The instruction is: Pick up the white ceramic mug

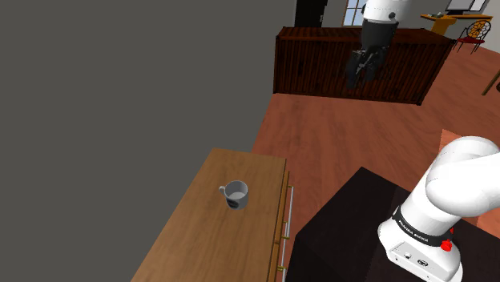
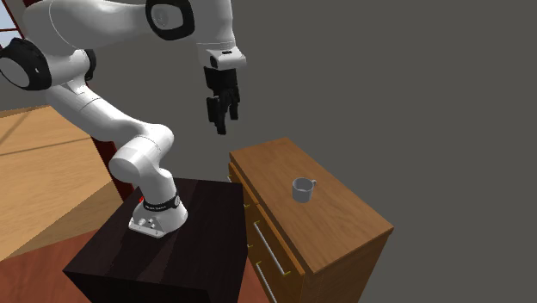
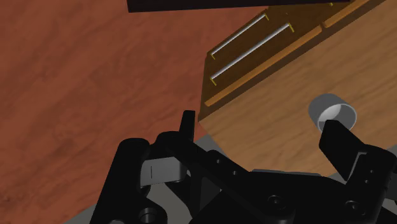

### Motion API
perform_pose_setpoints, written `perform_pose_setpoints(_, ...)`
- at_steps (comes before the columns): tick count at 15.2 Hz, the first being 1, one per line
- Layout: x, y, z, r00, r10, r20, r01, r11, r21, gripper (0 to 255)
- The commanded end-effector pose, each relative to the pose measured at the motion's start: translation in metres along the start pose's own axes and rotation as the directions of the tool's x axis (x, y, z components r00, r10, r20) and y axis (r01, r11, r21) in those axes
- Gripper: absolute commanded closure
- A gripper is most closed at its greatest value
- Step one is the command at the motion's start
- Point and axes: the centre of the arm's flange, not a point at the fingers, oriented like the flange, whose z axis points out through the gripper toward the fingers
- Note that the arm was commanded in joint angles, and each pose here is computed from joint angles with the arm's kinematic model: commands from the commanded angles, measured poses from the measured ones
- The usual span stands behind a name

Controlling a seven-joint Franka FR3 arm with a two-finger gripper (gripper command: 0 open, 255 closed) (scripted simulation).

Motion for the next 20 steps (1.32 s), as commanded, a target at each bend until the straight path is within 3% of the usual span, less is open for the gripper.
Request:
perform_pose_setpoints(1, 0.000, 0.000, 0.000, 1.000, 0.000, 0.000, 0.000, 1.000, 0.000, 0)
perform_pose_setpoints(20, 0.087, -0.117, 0.202, 1.000, -0.010, 0.005, 0.010, 1.000, 0.027, 0)
